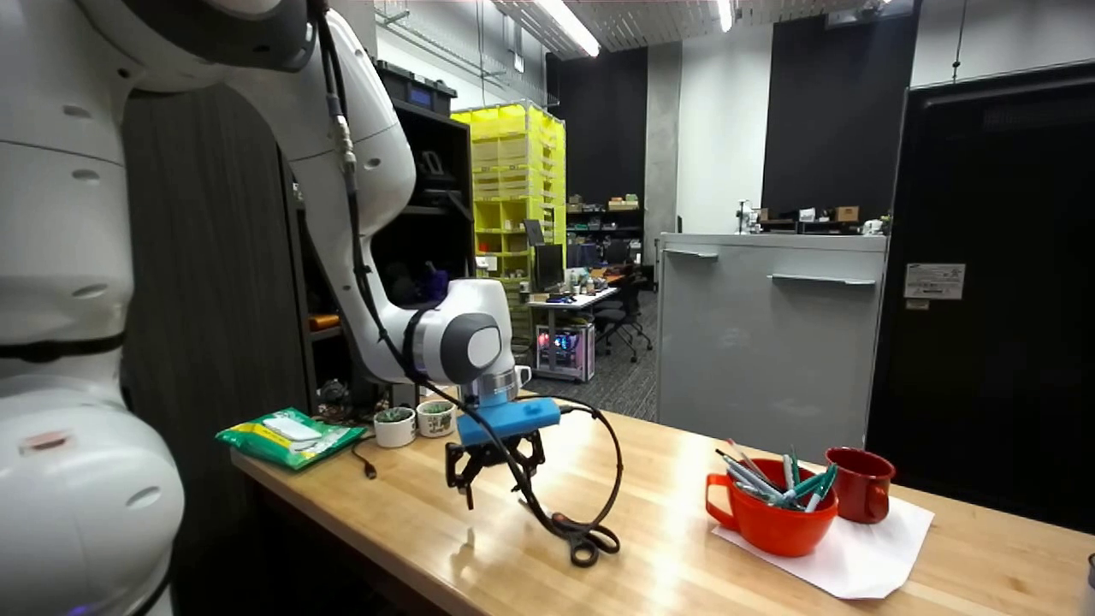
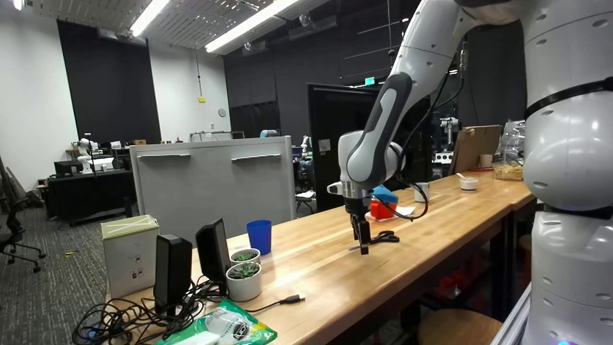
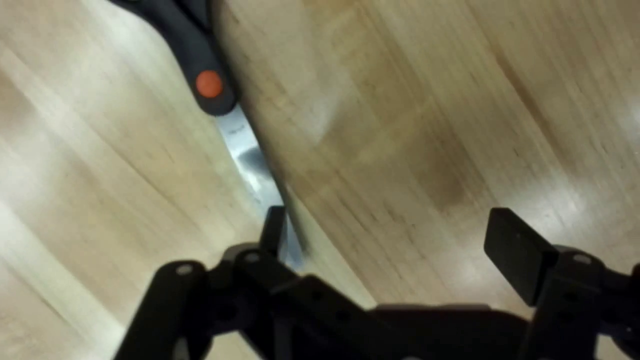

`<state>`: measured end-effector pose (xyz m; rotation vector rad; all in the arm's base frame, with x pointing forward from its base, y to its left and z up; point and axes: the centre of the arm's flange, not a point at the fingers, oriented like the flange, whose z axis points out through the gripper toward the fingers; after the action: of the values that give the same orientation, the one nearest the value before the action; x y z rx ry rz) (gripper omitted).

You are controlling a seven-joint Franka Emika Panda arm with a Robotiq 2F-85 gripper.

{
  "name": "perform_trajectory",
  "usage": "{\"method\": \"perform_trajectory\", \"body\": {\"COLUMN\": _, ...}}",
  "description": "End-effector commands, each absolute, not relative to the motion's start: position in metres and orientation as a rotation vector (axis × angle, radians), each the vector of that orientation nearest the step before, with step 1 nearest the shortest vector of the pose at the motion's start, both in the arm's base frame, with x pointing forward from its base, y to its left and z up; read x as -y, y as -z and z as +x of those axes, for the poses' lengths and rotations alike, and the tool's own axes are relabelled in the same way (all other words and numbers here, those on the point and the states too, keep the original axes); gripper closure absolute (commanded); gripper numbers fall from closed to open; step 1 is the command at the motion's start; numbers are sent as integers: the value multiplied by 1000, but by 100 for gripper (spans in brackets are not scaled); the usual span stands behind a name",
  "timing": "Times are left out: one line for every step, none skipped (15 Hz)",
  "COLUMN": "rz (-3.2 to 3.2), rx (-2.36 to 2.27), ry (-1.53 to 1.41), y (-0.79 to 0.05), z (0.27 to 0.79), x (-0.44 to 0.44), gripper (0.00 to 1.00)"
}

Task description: Move the black scissors forwards then rotate it clockwise.

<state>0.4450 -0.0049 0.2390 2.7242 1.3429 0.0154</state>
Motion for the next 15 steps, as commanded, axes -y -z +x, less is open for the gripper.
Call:
{"method": "perform_trajectory", "body": {"rz": 2771, "rx": -1207, "ry": -74, "y": -252, "z": 417, "x": 11, "gripper": 0}}
{"method": "perform_trajectory", "body": {"rz": 2782, "rx": -1184, "ry": -75, "y": -253, "z": 414, "x": 13, "gripper": 0}}
{"method": "perform_trajectory", "body": {"rz": 2793, "rx": -1174, "ry": -75, "y": -255, "z": 413, "x": 14, "gripper": 0}}
{"method": "perform_trajectory", "body": {"rz": 2805, "rx": -1157, "ry": -75, "y": -256, "z": 412, "x": 14, "gripper": 0}}
{"method": "perform_trajectory", "body": {"rz": 2822, "rx": -1151, "ry": -78, "y": -256, "z": 411, "x": 16, "gripper": 0}}
{"method": "perform_trajectory", "body": {"rz": 2841, "rx": -1141, "ry": -83, "y": -257, "z": 411, "x": 16, "gripper": 0}}
{"method": "perform_trajectory", "body": {"rz": 2863, "rx": -1135, "ry": -85, "y": -256, "z": 410, "x": 18, "gripper": 0}}
{"method": "perform_trajectory", "body": {"rz": 2880, "rx": -1122, "ry": -87, "y": -255, "z": 410, "x": 19, "gripper": 0}}
{"method": "perform_trajectory", "body": {"rz": 2886, "rx": -1143, "ry": -82, "y": -253, "z": 410, "x": 21, "gripper": 0}}
{"method": "perform_trajectory", "body": {"rz": 2883, "rx": -1174, "ry": -74, "y": -250, "z": 411, "x": 24, "gripper": 0}}
{"method": "perform_trajectory", "body": {"rz": 2875, "rx": -1218, "ry": -69, "y": -248, "z": 411, "x": 26, "gripper": 0}}
{"method": "perform_trajectory", "body": {"rz": 2864, "rx": -1255, "ry": -61, "y": -248, "z": 412, "x": 27, "gripper": 0}}
{"method": "perform_trajectory", "body": {"rz": 2858, "rx": -1276, "ry": -57, "y": -247, "z": 412, "x": 28, "gripper": 0}}
{"method": "perform_trajectory", "body": {"rz": 2851, "rx": -1298, "ry": -56, "y": -246, "z": 412, "x": 27, "gripper": 0}}
{"method": "perform_trajectory", "body": {"rz": 2847, "rx": -1317, "ry": -48, "y": -245, "z": 412, "x": 27, "gripper": 0}}
